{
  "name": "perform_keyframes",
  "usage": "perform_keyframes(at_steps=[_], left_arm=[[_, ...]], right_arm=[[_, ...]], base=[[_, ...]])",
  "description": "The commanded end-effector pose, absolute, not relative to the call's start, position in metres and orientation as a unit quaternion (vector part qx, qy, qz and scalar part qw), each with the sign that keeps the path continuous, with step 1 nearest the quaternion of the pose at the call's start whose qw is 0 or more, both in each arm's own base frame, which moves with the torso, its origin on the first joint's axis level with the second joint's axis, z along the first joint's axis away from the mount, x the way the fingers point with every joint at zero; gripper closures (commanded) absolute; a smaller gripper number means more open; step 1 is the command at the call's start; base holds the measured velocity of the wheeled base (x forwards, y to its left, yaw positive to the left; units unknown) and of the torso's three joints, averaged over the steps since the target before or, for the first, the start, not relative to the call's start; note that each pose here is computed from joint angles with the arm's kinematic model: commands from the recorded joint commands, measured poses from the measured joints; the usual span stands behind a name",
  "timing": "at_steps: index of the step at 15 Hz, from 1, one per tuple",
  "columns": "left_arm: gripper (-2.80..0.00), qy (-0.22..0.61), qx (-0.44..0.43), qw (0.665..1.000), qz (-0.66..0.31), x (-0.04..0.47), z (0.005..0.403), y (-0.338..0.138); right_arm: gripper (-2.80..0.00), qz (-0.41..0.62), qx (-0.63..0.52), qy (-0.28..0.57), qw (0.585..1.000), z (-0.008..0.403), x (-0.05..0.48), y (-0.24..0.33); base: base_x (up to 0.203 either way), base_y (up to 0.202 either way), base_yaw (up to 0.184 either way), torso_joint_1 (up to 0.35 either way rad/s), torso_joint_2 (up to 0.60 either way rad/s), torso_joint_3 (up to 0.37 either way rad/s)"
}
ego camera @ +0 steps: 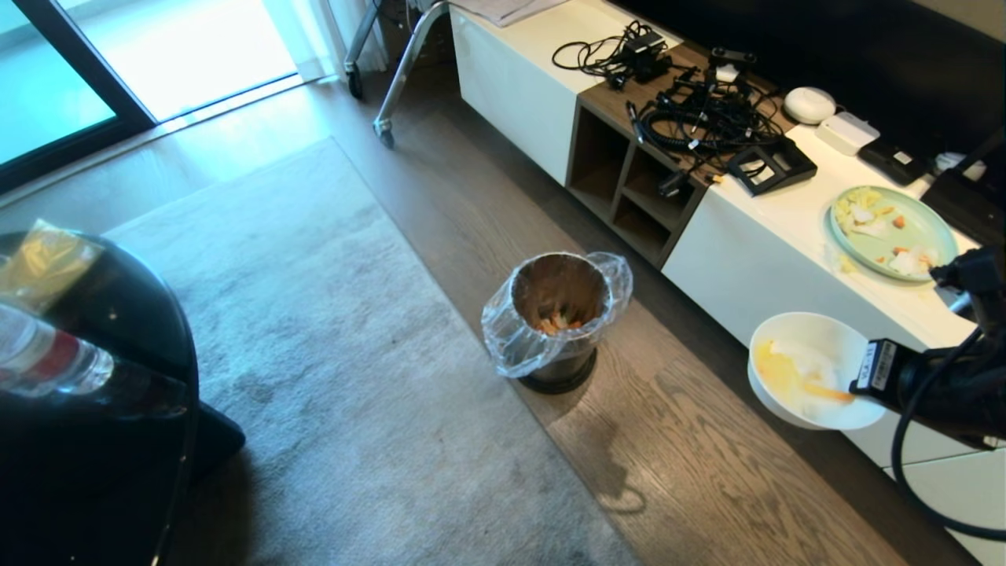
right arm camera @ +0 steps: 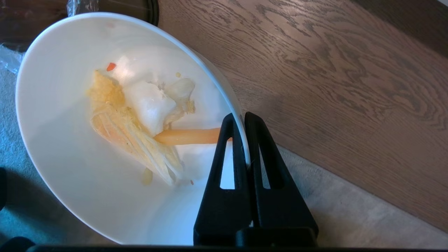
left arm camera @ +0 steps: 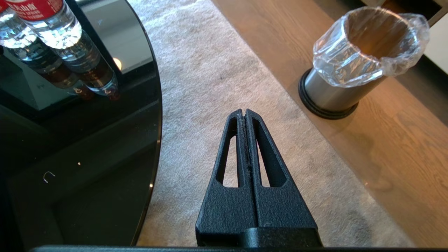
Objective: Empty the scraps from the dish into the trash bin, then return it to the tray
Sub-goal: Move the bowl over the trash can
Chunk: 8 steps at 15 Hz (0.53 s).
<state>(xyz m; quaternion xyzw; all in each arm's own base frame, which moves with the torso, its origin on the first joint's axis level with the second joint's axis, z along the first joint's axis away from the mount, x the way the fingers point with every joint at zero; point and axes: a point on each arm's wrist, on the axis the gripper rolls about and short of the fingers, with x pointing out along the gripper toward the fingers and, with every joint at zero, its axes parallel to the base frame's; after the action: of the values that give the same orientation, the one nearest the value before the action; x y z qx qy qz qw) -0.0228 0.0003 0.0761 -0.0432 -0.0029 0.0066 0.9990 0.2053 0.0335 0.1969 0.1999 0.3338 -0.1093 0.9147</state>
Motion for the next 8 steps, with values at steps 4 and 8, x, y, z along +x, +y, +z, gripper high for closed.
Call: perform_keyframes(at_steps=[4, 8], left_arm=[[0.00, -0.003, -0.044, 0.999, 0.007, -0.023, 0.076, 0.000], [0.00, -0.003, -0.044, 0.999, 0.007, -0.023, 0.076, 0.000]], right_arm=[[0.00, -0.118, 0.194, 0.331, 0.916, 0.192, 0.231, 0.031], [0.00, -0.114, 0.198, 0.318, 0.920, 0.200, 0.245, 0.033]], base=[[0.000, 0.000, 0.000, 0.001, 0.00, -0.198], [0.000, 0.000, 0.000, 0.008, 0.00, -0.198]])
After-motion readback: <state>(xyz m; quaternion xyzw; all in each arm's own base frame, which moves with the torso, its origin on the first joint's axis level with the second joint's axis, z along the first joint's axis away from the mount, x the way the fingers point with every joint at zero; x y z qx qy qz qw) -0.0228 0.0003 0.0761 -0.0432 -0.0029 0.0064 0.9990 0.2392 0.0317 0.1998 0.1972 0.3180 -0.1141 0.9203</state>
